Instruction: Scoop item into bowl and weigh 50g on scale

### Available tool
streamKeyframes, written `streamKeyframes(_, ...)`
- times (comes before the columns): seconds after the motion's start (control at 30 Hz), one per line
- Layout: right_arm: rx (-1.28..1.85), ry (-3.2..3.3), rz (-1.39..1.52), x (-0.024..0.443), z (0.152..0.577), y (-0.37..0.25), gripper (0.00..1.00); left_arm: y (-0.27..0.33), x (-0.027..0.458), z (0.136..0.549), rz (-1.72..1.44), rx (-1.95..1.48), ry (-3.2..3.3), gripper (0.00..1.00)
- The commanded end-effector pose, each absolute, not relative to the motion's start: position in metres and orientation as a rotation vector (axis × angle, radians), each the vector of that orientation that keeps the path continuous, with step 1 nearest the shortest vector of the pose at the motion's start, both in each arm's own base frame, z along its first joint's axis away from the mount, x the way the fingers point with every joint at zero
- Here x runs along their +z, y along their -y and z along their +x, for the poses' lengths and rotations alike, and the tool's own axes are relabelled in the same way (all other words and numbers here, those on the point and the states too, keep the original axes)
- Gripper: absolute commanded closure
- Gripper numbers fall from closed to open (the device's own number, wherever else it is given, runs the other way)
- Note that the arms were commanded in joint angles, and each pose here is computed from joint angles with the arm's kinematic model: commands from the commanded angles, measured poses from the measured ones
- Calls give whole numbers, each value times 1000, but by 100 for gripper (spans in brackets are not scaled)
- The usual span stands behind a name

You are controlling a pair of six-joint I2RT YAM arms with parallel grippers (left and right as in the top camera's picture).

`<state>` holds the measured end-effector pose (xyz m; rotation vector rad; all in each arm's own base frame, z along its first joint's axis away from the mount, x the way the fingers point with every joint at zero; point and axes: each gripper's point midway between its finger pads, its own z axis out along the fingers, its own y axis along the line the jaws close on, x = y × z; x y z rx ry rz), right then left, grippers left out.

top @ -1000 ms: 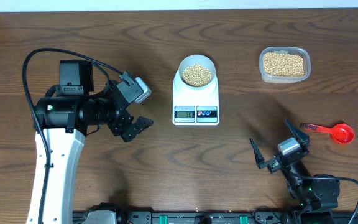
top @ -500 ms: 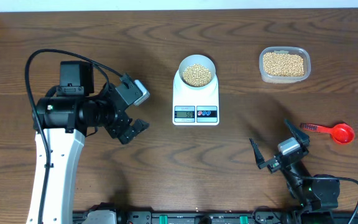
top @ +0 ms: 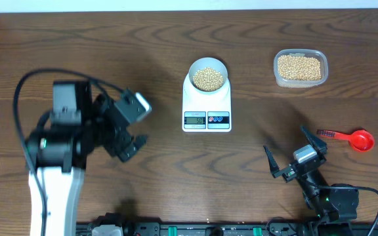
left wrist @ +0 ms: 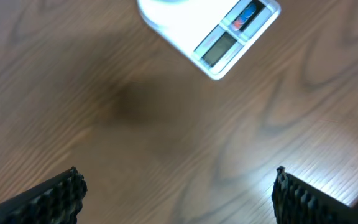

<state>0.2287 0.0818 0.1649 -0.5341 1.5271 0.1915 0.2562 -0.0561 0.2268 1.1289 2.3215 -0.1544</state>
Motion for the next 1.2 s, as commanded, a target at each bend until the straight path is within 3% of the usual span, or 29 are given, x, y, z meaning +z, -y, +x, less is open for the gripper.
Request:
streamKeyframes(0.0, 197, -1533, -521, 164, 229, -81, 1, 87, 240, 218, 1135, -337, -2147, 2)
streamKeyframes(0.17, 197, -1533, -521, 164, 229, -81, 1, 97, 239, 194, 977, -367, -2019, 2)
streamKeyframes(0.57, 197, -1533, -521, 164, 229, -81, 1, 70, 207, 203, 328, -374, -1856, 2)
streamKeyframes(1.17, 197, -1533, -521, 164, 229, -81, 1, 4, 179, 227, -1, -48, -1736, 2)
